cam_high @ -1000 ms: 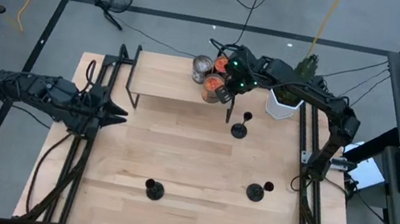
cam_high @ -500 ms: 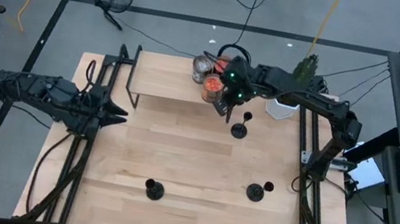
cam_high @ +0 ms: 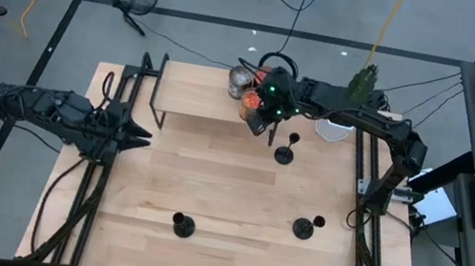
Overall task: Pick & Place candle stick holders
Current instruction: Put the silver scented candle on the shelf
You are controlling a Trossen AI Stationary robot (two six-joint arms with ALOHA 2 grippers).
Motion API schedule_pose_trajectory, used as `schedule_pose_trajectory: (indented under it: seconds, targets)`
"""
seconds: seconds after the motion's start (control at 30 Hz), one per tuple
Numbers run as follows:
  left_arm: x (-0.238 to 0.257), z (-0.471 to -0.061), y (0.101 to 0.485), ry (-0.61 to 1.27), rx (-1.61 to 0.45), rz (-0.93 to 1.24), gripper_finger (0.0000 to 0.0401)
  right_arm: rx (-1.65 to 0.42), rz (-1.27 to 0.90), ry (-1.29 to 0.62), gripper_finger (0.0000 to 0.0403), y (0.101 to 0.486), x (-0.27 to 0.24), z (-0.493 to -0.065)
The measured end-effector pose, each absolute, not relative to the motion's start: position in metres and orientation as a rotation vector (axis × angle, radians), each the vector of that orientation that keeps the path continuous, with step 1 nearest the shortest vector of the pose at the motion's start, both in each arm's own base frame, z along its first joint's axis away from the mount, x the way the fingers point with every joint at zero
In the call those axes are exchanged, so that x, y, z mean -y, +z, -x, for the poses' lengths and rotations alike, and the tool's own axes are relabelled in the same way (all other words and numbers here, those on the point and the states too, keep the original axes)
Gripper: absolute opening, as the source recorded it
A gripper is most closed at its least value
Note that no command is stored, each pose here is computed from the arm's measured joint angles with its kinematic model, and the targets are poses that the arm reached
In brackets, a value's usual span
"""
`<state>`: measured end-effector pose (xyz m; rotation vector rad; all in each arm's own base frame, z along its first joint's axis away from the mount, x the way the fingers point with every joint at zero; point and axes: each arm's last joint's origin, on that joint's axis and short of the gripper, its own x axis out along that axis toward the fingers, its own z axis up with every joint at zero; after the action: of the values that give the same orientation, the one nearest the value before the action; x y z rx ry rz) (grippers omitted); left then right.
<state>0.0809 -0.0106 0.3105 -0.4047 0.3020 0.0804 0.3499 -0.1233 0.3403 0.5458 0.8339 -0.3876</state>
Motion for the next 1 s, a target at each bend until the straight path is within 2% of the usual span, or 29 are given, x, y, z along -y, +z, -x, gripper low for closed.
schedule_pose_trajectory:
  seconds: [0.67, 0.93, 1.0]
  targets:
    - [0.011, -0.081, 0.311, 0.079, -0.302, 0.404, 0.0131, -0.805, -0.514, -0.452, 0.0000, 0.342, 0.134, -0.347]
    - [0.011, -0.081, 0.311, 0.079, -0.302, 0.404, 0.0131, -0.802, -0.520, -0.445, 0.0000, 0.342, 0.134, -0.347]
    - [0.011, -0.081, 0.310, 0.078, -0.303, 0.405, 0.0131, -0.823, -0.569, -0.395, 0.0000, 0.342, 0.128, -0.347]
